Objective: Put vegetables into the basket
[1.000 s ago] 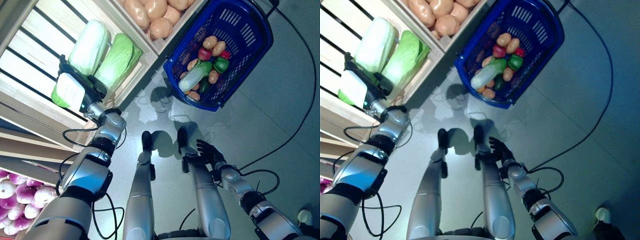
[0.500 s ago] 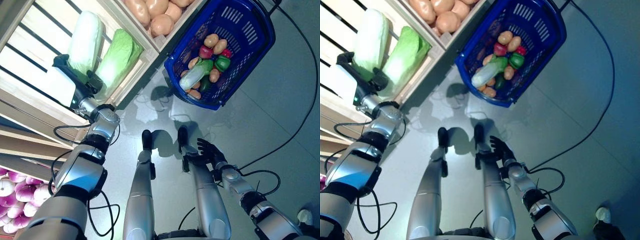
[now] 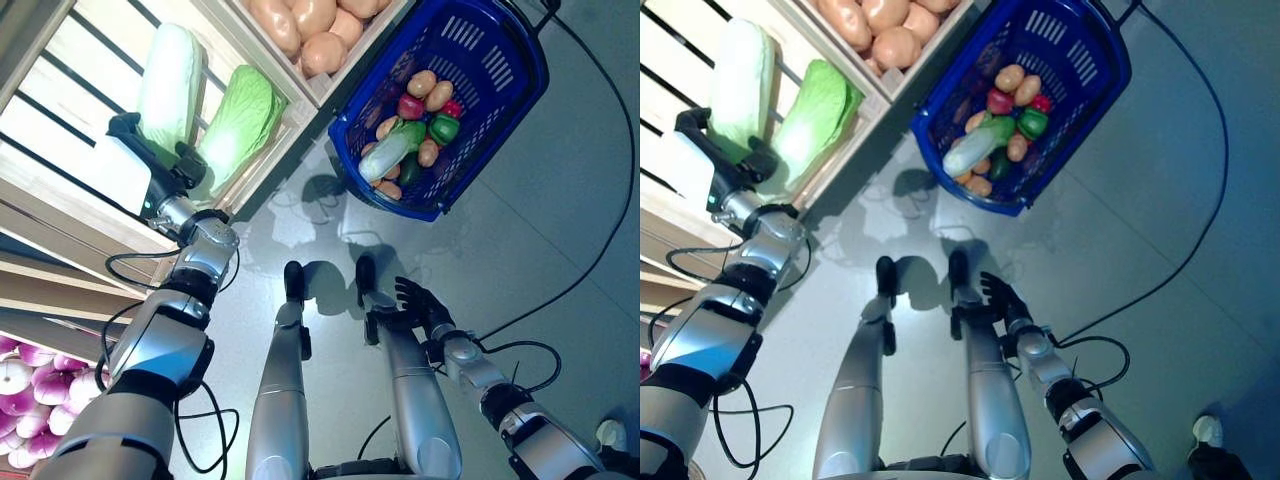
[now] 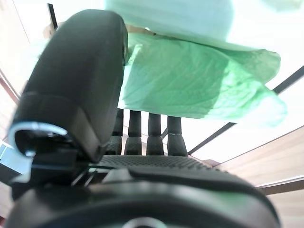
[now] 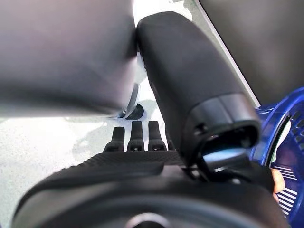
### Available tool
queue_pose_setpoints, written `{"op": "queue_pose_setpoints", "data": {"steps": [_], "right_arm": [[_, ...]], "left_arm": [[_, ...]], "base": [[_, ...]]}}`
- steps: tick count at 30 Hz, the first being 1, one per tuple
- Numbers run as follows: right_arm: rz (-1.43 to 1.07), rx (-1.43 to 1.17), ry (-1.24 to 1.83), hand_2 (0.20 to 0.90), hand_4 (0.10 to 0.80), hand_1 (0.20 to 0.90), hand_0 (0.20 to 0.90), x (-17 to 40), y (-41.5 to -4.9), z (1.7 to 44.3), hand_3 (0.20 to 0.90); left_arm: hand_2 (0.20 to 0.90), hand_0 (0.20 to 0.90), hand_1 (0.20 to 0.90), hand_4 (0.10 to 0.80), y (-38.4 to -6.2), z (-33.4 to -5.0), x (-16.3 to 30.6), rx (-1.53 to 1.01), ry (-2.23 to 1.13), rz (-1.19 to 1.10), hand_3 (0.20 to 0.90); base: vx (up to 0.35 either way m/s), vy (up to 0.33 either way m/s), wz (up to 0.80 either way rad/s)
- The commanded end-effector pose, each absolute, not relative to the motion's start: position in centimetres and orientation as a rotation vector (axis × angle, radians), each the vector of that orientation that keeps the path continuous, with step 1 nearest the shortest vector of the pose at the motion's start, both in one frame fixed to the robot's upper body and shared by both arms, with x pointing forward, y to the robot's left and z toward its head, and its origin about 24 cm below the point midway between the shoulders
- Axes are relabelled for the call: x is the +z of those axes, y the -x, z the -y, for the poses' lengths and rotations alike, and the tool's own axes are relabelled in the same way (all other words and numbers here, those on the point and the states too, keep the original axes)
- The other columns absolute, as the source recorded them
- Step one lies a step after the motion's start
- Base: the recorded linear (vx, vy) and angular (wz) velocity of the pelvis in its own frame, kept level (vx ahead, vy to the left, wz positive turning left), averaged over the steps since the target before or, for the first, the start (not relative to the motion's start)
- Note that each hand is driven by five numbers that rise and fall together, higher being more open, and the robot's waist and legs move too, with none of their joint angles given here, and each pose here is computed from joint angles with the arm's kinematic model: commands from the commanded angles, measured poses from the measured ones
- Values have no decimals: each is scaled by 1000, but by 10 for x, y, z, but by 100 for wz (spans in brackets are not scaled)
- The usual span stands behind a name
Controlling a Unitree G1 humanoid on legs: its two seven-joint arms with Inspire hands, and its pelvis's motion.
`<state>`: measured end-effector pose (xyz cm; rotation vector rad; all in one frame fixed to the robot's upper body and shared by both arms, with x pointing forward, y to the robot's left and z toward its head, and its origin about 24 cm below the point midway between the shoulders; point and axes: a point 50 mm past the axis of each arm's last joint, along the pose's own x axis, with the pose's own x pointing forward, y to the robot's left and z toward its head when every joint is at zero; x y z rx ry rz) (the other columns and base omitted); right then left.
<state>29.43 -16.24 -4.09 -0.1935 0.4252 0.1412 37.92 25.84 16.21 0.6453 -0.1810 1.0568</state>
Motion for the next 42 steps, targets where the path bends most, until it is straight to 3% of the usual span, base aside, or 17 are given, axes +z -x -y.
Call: {"op": "queue_pose_setpoints", "data": {"steps": [1,13,21,27,42], "right_arm": [[-514,88,211,900,800,900,900,-65,-261,187,900],[-431,31,90,900,800,900,900,-58,-252,188,900],[-390,-30,0,900,800,900,900,-59,-233,197,900],[-388,-10,-13,900,800,900,900,-62,-214,197,900],[-105,304,-348,900,800,900,900,-7,-215,183,900]], "left_arm": [[300,300,300,400,-379,-262,174,1054,-615,253,300],[300,300,300,400,-359,-242,141,885,-647,367,300],[300,300,300,400,-320,-224,93,740,-716,368,300],[300,300,300,400,-299,-229,78,681,-766,346,300],[300,300,300,400,-266,-195,49,-19,-517,168,300]], "base": [[0,0,0],[2,-22,1],[147,-16,6],[160,7,13],[65,3,1]]}}
